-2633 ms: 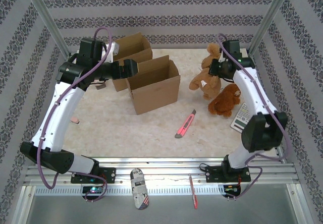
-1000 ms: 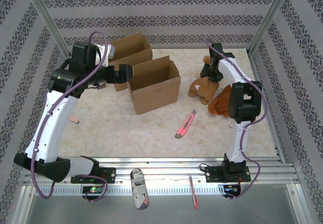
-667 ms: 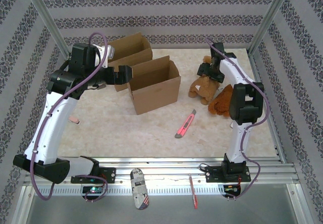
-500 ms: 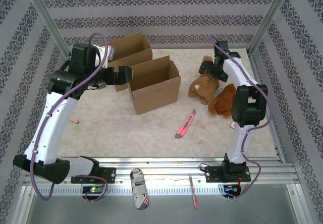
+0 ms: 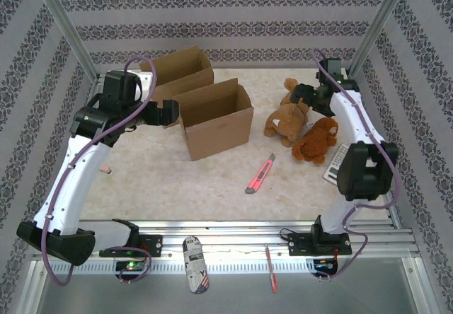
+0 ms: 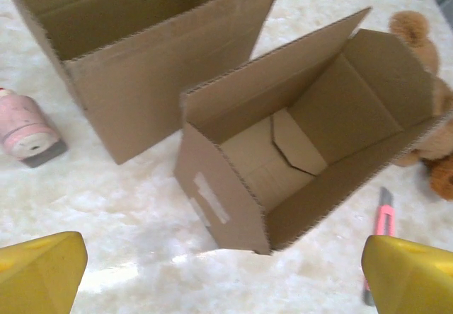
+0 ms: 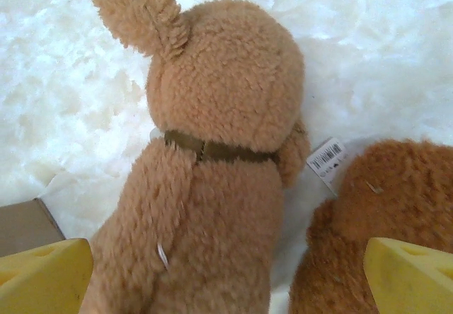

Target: Unpack the express box

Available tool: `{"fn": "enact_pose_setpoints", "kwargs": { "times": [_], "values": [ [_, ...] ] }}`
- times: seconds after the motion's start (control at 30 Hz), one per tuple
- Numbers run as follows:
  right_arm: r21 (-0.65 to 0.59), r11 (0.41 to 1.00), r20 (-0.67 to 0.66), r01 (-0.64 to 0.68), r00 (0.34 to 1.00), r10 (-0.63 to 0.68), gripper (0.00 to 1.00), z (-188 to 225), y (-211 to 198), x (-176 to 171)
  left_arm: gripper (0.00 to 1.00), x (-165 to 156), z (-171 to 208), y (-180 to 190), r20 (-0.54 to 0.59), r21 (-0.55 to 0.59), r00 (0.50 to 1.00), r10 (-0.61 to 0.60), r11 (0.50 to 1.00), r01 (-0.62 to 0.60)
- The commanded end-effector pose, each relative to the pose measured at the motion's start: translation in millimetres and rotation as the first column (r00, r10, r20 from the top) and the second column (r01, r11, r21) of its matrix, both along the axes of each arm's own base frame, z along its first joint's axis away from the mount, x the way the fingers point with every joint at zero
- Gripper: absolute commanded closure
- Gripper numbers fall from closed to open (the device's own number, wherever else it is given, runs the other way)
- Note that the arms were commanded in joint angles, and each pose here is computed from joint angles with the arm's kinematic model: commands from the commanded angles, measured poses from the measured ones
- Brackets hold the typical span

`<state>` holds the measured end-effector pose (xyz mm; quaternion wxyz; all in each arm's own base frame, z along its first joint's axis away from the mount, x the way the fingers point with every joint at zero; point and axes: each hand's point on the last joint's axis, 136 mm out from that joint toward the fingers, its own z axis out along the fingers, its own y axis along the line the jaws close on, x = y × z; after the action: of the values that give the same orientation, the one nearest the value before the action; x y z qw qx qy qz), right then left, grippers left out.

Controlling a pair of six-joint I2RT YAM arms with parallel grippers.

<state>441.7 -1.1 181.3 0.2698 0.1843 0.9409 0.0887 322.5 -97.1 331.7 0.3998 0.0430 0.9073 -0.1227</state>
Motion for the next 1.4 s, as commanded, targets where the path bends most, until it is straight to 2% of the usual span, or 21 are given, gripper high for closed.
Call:
{"fn": "enact_pose_setpoints", "kwargs": {
  "times": [0.0,0.13,0.3,0.43,0.57,0.6,0.67,0.7,0.73,0.77,0.8,0.9,0.97,1.07,1.23,1.27,1.33,1.37],
  "values": [
    [-0.024,0.999,0.106,-0.042,0.993,0.044,0.02,26,-4,-13,0.0,19,6,26,0.111,0.088,0.991,0.075,0.992,-0.085],
    [-0.076,0.996,0.18,-0.052,0.982,0.065,0.02,27,-8,-35,0.0,34,-1,57,0.19,0.12,0.964,0.183,0.971,-0.208],
    [-0.124,0.991,0.287,-0.05,0.954,0.084,0.02,13,-10,-53,0.0,39,-12,103,0.313,0.08,0.882,0.353,0.915,-0.394],
    [-0.163,0.986,0.368,-0.017,0.927,0.076,0.02,-6,-16,-63,0.0,29,-38,134,0.384,0.084,0.801,0.459,0.846,-0.526],
    [-0.205,0.977,0.418,0.05,0.908,0.041,0.02,-25,-27,-70,0.0,14,-84,157,0.384,0.088,0.726,0.57,0.76,-0.643],
    [-0.214,0.975,0.44,0.058,0.897,0.043,0.02,-28,-28,-71,0.0,12,-105,157,0.381,0.09,0.732,0.566,0.765,-0.638],
    [-0.198,0.976,0.484,0.09,0.875,0.018,0.02,-34,-31,-73,0.0,17,-128,142,0.479,0.083,0.754,0.45,0.831,-0.55],
    [-0.192,0.979,0.518,0.071,0.855,0.04,0.02,-36,-27,-74,0.02,15,-132,138,0.557,0.034,0.712,0.427,0.845,-0.533],
    [-0.201,0.978,0.562,0.055,0.824,0.07,0.02,-36,-22,-75,0.04,9,-132,139,0.627,-0.027,0.649,0.43,0.845,-0.534],
    [-0.215,0.975,0.598,0.049,0.797,0.092,0.02,-35,-19,-76,0.05,5,-136,144,0.656,-0.054,0.607,0.45,0.829,-0.556],
    [-0.242,0.969,0.624,0.052,0.773,0.114,0.02,-35,-18,-78,0.05,4,-141,149,0.666,-0.046,0.587,0.46,0.811,-0.584],
    [-0.324,0.944,0.617,0.059,0.77,0.163,0.02,-46,-19,-86,0.04,19,-167,141,0.623,0.105,0.69,0.369,0.835,-0.541],
    [-0.336,0.942,0.598,0.022,0.778,0.195,0.02,-51,-14,-85,0.03,24,-165,137,0.634,0.109,0.692,0.345,0.847,-0.521],
    [-0.355,0.934,0.603,-0.038,0.754,0.26,0.02,-54,0,-85,0.02,30,-164,140,0.625,0.112,0.696,0.353,0.842,-0.528],
    [-0.41,0.912,0.623,-0.001,0.73,0.281,0.02,-49,-4,-83,0.02,26,-188,128,0.522,0.131,0.788,0.325,0.883,-0.451],
    [-0.412,0.911,0.634,0.017,0.724,0.273,0.02,-48,-6,-83,0.02,23,-196,128,0.514,0.136,0.794,0.325,0.883,-0.45],
    [-0.38,0.925,0.647,0.012,0.718,0.256,0.02,-48,-7,-81,0.0,20,-199,132,0.567,0.12,0.754,0.332,0.872,-0.474],
    [-0.366,0.93,0.661,0.006,0.706,0.255,0.02,-47,-5,-79,0.0,22,-195,129,0.59,0.102,0.743,0.316,0.884,-0.456]
  ]
}}
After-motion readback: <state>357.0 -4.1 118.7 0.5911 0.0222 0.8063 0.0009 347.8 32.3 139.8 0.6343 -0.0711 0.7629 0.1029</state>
